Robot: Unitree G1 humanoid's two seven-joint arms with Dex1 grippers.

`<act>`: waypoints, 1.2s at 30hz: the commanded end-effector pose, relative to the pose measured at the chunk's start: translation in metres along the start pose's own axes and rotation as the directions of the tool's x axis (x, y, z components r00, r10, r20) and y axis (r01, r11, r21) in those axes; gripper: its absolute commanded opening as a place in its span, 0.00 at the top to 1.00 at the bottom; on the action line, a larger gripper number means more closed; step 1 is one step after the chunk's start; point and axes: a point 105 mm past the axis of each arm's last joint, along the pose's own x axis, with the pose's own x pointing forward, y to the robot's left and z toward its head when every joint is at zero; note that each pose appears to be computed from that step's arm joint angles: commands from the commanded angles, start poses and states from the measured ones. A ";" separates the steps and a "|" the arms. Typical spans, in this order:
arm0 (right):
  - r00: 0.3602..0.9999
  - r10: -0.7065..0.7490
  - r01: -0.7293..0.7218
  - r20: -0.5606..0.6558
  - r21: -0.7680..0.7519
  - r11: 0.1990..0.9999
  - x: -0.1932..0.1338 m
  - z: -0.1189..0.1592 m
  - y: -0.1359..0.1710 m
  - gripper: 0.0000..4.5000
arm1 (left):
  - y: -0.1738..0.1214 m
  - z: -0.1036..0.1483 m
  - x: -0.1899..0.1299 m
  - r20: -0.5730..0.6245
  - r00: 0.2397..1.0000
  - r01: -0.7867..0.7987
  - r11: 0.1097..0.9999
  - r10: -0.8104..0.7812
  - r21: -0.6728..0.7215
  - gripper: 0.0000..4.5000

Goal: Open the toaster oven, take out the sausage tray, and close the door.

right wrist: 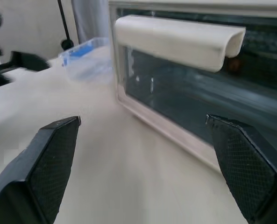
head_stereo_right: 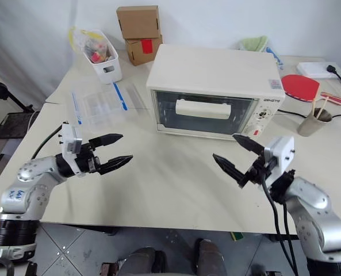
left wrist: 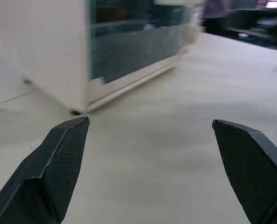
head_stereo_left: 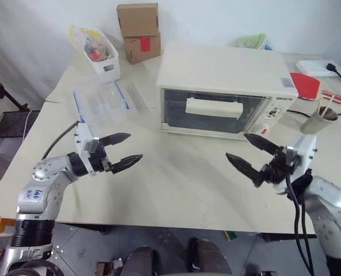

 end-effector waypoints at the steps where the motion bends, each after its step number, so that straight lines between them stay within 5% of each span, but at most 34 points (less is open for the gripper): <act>1: 1.000 0.005 -0.005 0.006 -0.001 1.000 0.007 0.007 -0.014 0.00 | -0.012 0.011 -0.003 0.017 0.998 0.053 0.998 -0.053 0.018 0.01; 7: 0.998 0.037 -0.035 0.053 -0.025 0.999 0.024 0.017 -0.021 0.00 | -0.006 0.018 -0.010 0.069 0.997 -0.027 1.000 0.027 0.005 0.01; 14: 0.973 0.209 -0.202 0.095 -0.080 0.976 0.036 0.032 0.012 0.00 | 0.006 0.019 -0.035 0.099 0.981 -0.162 0.984 0.168 -0.072 0.01; 23: 0.956 0.293 -0.289 0.000 -0.152 0.945 0.017 0.008 0.047 0.00 | -0.004 0.033 -0.020 0.081 0.996 -0.032 0.987 0.045 -0.157 0.01; 28: 0.933 0.330 -0.358 -0.145 -0.262 0.896 -0.005 -0.030 0.059 0.00 | 0.020 0.039 0.008 0.119 0.991 -0.049 0.992 0.063 -0.120 0.28; 36: 0.952 0.271 -0.304 -0.145 -0.313 0.900 -0.008 -0.035 0.046 0.00 | 0.031 0.038 0.073 0.156 0.988 0.030 0.998 -0.021 -0.052 0.81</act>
